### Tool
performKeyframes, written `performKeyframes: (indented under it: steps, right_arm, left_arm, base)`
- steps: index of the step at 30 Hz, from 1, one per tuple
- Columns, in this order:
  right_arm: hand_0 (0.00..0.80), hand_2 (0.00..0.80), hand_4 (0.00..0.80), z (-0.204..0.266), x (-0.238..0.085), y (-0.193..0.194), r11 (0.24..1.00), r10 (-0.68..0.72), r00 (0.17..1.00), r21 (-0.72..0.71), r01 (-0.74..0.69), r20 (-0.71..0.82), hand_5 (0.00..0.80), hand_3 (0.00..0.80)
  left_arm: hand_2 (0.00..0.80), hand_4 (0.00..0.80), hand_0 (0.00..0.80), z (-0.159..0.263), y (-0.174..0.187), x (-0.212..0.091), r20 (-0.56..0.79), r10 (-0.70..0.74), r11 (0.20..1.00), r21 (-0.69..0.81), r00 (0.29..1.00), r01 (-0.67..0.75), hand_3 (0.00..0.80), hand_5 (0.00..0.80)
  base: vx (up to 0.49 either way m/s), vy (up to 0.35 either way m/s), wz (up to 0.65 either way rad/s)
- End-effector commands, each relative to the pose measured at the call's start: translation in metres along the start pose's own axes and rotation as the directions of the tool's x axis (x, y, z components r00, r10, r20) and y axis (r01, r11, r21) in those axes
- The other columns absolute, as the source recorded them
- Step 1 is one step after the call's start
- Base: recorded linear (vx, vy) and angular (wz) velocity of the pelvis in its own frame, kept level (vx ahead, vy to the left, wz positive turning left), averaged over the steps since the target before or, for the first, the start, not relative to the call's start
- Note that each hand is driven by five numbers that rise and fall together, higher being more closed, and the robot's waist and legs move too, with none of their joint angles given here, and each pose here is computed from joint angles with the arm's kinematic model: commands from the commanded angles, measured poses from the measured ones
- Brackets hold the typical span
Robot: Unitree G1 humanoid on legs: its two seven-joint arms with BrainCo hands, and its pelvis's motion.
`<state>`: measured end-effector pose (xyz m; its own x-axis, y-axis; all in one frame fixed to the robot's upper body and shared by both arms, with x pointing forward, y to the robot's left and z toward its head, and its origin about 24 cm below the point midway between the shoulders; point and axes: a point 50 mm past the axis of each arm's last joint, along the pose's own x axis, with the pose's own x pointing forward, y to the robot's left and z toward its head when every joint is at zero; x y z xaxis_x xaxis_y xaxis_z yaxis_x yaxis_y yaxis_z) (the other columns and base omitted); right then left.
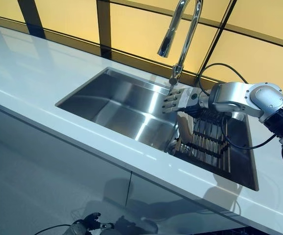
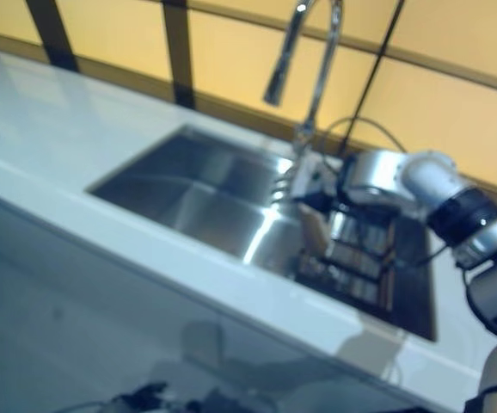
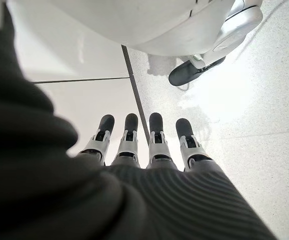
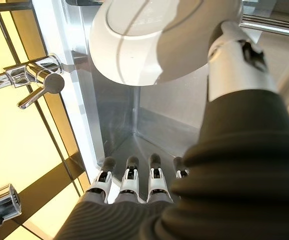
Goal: Take plates into dishwasher
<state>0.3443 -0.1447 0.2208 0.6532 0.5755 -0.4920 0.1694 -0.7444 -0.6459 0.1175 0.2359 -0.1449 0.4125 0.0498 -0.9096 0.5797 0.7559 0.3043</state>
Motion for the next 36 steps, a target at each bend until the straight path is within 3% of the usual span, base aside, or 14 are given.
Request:
performKeyframes:
  steps: [1,14,28,36]
  right_arm:
    - [0.0,0.0,0.0,-0.028,-0.021,-0.019,0.997,0.033,0.994,-0.069,-0.04,-0.1,0.0,0.0]
    - [0.0,0.0,0.0,-0.032,-0.019,-0.017,0.991,0.097,0.987,-0.076,-0.108,-0.131,0.0,0.0]
    - [0.0,0.0,0.0,-0.048,-0.036,-0.03,0.997,-0.018,0.975,-0.071,0.002,-0.222,0.0,0.0]
    - [0.0,0.0,0.0,-0.047,-0.038,-0.03,0.997,0.006,0.977,-0.069,-0.022,-0.215,0.0,0.0]
  left_arm:
    - [0.0,0.0,0.0,-0.005,-0.001,0.001,-0.042,-0.033,0.988,0.146,0.999,0.038,0.0,0.0]
    - [0.0,0.0,0.0,-0.007,0.0,0.0,-0.045,-0.024,0.988,0.149,0.999,0.031,0.0,0.0]
    - [0.0,0.0,0.0,-0.008,0.003,-0.001,-0.047,-0.013,0.99,0.139,0.999,0.02,0.0,0.0]
    - [0.0,0.0,0.0,-0.009,0.002,-0.001,-0.047,-0.017,0.991,0.133,0.999,0.023,0.0,0.0]
  base:
    - [0.0,0.0,0.0]
    - [0.0,0.0,0.0]
    - [0.0,0.0,0.0]
    - [0.0,0.0,0.0]
